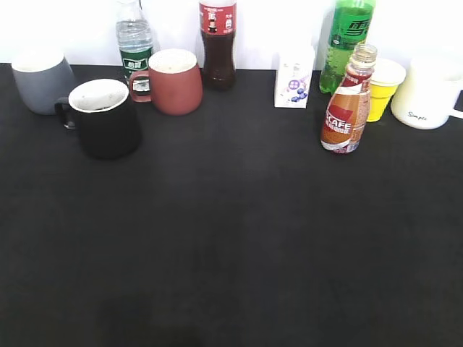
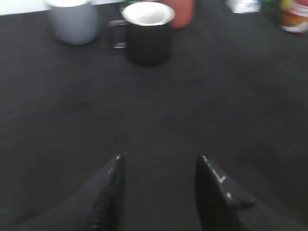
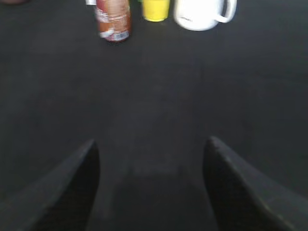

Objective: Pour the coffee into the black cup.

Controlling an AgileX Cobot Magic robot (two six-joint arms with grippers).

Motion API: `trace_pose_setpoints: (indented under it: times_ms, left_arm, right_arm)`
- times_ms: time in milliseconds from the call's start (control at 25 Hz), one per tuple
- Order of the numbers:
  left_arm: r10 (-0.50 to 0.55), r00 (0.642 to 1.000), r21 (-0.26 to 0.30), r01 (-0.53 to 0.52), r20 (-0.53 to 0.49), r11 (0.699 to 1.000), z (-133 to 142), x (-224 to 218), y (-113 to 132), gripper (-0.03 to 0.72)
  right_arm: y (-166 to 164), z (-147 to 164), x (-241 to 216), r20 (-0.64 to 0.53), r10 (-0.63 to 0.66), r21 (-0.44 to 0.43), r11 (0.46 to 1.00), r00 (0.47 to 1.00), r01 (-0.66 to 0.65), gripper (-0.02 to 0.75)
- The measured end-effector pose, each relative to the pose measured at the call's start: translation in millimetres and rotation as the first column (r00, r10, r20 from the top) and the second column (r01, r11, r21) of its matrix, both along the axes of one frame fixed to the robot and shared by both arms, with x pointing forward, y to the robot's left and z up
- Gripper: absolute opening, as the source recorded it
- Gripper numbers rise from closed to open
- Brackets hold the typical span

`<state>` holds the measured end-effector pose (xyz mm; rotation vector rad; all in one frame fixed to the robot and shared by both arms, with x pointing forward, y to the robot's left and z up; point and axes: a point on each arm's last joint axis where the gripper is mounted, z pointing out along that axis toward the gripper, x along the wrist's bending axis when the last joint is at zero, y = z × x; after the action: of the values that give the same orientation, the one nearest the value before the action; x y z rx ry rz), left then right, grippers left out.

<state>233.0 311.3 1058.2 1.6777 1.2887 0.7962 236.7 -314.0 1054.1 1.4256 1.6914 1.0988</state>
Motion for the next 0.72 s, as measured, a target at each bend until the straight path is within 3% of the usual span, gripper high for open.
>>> trace_pose_setpoints:
  times_ms: [200,280,720]
  left_arm:
    - [0.223,0.975,0.0,-0.223,0.0,0.975,0.0,-2.4,-1.6,0.343]
    - [0.271,0.963,0.0,-0.271,-0.001,0.963,-0.3,-2.7,-2.0,0.344]
    - [0.278,0.961,0.0,-0.278,-0.001,0.961,-0.3,-2.8,-2.0,0.29]
  right_arm:
    - [1.2,0.2,-3.9,0.002,-0.289,0.001,0.957,0.957,0.289,0.524]
    - [1.6,0.2,-4.7,0.002,-0.35,0.001,0.937,0.937,0.35,0.524]
    - [1.7,0.2,-4.8,0.002,-0.358,0.001,0.934,0.934,0.358,0.523]
